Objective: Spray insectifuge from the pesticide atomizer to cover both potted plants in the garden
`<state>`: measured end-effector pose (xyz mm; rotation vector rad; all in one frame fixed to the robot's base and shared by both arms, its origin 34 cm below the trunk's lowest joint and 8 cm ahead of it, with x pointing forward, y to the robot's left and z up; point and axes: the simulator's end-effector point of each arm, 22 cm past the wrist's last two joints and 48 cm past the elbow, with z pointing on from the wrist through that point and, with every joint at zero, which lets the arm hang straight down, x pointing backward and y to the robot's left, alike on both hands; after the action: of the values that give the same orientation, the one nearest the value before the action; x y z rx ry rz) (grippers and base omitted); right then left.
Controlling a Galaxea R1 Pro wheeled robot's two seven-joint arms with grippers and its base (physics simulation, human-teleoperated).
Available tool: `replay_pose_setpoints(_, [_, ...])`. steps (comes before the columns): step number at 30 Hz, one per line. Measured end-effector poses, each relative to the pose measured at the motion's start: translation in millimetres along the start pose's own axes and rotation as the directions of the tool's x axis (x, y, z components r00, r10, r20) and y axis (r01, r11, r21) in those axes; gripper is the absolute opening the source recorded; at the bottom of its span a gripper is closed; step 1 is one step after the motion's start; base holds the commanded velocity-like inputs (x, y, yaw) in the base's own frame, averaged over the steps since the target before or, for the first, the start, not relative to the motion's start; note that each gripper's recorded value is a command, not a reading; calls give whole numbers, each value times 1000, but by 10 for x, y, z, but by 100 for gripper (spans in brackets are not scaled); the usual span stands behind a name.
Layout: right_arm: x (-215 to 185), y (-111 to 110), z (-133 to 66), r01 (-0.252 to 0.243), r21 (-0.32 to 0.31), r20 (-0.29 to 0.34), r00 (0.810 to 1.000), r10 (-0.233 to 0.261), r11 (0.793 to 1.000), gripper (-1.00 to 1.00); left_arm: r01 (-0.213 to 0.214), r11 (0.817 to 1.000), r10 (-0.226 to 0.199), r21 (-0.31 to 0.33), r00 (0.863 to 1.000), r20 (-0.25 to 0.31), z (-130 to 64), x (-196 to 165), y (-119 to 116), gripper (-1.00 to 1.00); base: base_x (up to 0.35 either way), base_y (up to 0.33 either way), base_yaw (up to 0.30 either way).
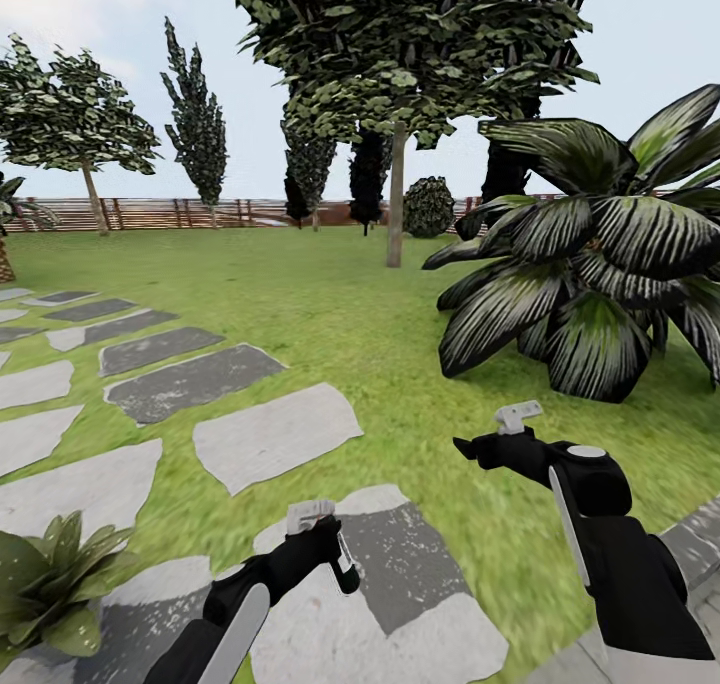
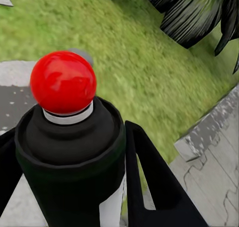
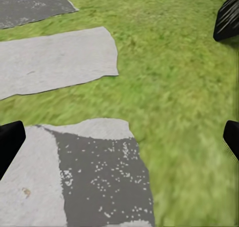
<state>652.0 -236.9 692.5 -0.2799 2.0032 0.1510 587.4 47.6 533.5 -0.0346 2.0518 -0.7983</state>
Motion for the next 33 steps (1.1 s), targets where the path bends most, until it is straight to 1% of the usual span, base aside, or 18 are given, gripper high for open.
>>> replay_pose_setpoints(5, [5,14,4,0,-2,-3,1000,0,1000,100,2,1000,-2,-3,1000,-1,-4,3,21,-100,308,-144,108])
replay_pose_setpoints(7, [13,16,5,-2,-2,-6,1000,2,1000,100,9,1000,-9,-12,1000,1,-9,-6,70,-100,326,-47,239])
replay_pose_setpoints(10, [16,17,5,-3,-2,-8,1000,3,1000,100,31,999,-30,-36,999,10,-26,-38,203,-100,332,-20,270])
replay_pose_setpoints(14, [13,17,5,-5,-2,-8,1000,5,1000,100,48,997,-48,-59,999,1,-23,14,315,-100,336,-4,289])
replay_pose_setpoints(16, [13,16,4,-4,-2,-8,1000,4,1000,100,50,997,-51,-67,999,-7,-16,53,341,-100,337,0,100])
replay_pose_setpoints(24, [13,17,3,-3,-3,-8,1000,3,1000,100,53,996,-54,-73,999,-9,-17,63,376,-100,337,0,35])
replay_pose_setpoints(25, [31,28,4,-5,-6,-15,1000,5,1000,100,84,987,-80,-135,996,32,-133,-86,711,-100,337,0,169])
replay_pose_setpoints(26, [32,30,3,-5,-7,-16,1000,5,1000,100,93,984,-88,-154,995,42,-164,-111,802,-100,337,0,212])
replay_pose_setpoints(28, [40,26,5,-8,-5,-19,1000,8,1000,100,106,979,-99,-177,994,50,-191,-124,896,-100,338,0,244])
replay_pose_setpoints(33, [37,21,2,-8,-4,-18,1000,8,1000,100,111,977,-104,-181,993,50,-194,-118,913,-100,337,0,266])
